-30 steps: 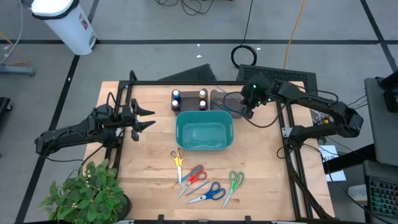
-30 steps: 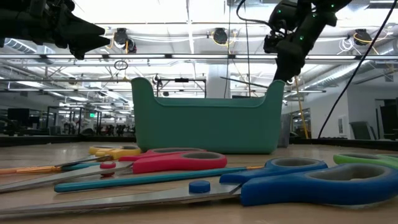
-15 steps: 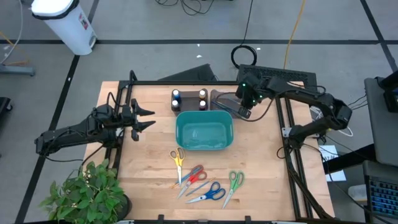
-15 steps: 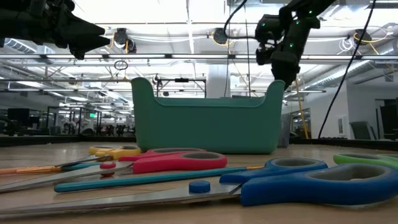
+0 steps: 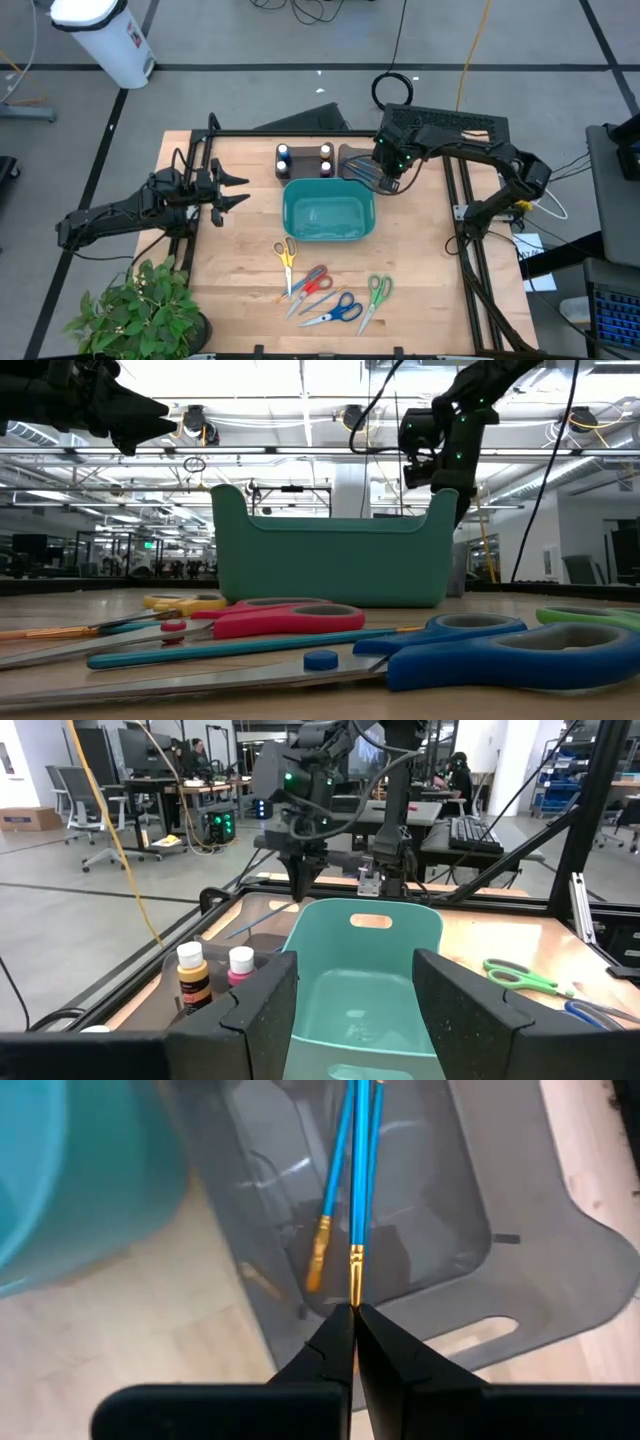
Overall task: Pick & Place Paint Supplies
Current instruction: Put the blue paint brush into the right black bin
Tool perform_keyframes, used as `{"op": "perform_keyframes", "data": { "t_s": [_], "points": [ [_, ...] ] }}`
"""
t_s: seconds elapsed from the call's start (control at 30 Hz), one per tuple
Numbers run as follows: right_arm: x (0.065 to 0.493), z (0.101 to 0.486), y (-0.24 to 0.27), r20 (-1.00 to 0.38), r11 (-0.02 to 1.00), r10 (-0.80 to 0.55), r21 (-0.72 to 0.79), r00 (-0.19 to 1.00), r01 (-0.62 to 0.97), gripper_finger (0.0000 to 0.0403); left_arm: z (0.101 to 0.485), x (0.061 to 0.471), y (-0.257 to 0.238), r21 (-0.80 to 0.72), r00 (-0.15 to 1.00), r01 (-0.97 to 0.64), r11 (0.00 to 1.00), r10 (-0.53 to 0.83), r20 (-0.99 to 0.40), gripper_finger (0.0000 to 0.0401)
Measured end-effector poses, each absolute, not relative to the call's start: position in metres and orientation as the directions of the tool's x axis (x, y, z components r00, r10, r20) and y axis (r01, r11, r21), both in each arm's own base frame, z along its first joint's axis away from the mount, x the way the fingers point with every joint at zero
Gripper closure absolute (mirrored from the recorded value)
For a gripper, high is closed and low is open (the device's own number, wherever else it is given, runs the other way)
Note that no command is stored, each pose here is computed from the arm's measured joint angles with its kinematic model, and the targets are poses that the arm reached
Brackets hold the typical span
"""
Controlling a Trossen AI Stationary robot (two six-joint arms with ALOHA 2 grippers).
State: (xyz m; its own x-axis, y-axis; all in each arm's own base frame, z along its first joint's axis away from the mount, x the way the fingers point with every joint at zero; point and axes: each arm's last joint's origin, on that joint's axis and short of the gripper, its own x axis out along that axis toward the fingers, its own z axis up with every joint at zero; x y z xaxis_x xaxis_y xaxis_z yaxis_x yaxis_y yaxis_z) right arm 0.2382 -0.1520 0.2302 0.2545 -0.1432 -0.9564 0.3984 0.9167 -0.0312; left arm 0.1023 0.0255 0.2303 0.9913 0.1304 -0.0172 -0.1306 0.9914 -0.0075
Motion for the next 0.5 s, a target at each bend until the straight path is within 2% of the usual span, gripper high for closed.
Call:
{"op": "perform_keyframes", "data": {
  "t_s": [0.5],
  "points": [
    [0.237,0.209,-0.152,-0.956,0.907,-0.158,-0.041,0.249,0.419,0.0403,0.230,0.102,0.025,-0.007,0.991,-0.131,0.991,0.130,-0.017,0.0194]
  ]
}}
